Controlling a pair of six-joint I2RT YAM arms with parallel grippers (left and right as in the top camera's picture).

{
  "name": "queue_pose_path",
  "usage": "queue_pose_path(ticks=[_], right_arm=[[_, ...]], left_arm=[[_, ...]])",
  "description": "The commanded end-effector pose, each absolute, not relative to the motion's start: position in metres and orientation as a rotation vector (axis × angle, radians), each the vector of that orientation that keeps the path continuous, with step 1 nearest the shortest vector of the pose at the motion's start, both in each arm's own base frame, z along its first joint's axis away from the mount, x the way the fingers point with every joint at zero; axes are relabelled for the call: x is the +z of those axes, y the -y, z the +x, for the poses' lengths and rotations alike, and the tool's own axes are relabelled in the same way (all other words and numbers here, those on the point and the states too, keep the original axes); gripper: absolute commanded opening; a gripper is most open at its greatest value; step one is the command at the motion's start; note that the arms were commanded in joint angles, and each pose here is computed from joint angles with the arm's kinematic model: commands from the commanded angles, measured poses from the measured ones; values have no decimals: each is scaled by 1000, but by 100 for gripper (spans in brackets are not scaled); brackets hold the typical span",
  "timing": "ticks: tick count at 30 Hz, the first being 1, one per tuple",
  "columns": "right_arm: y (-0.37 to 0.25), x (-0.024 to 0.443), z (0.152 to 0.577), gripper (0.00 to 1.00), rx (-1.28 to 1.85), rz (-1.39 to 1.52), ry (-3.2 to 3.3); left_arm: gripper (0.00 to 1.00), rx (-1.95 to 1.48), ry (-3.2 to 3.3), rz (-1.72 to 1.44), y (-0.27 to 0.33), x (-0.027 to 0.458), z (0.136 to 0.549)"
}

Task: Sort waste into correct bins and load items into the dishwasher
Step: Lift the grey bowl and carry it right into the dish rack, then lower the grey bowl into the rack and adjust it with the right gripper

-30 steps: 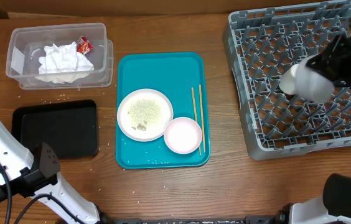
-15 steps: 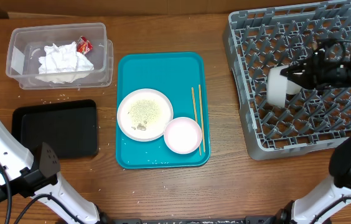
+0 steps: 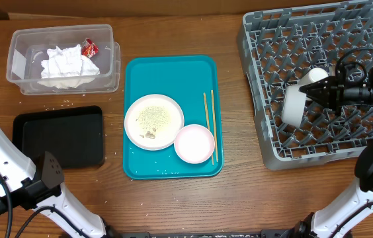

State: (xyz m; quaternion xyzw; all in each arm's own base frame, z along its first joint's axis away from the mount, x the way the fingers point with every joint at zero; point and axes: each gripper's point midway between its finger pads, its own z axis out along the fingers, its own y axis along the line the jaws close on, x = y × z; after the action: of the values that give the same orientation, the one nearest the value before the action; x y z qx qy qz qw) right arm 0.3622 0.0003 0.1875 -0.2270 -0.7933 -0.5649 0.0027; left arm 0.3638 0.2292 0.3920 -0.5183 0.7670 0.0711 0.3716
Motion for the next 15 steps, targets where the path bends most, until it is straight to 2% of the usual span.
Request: queue_pose_path(ticks=[1, 9, 12, 15], right_arm=[[10, 177, 360, 4, -1798, -749, 2482], [43, 173, 356, 4, -1807, -886, 2484], [55, 173, 352, 16, -1782, -927, 2494], [68, 173, 346, 20, -1704, -951, 2532]], left_arm=[[100, 176, -1969, -1332, -228, 389, 368], [100, 176, -1969, -1332, -228, 389, 368], [100, 176, -1969, -1332, -228, 389, 368], [100, 176, -1969, -1332, -228, 389, 368]])
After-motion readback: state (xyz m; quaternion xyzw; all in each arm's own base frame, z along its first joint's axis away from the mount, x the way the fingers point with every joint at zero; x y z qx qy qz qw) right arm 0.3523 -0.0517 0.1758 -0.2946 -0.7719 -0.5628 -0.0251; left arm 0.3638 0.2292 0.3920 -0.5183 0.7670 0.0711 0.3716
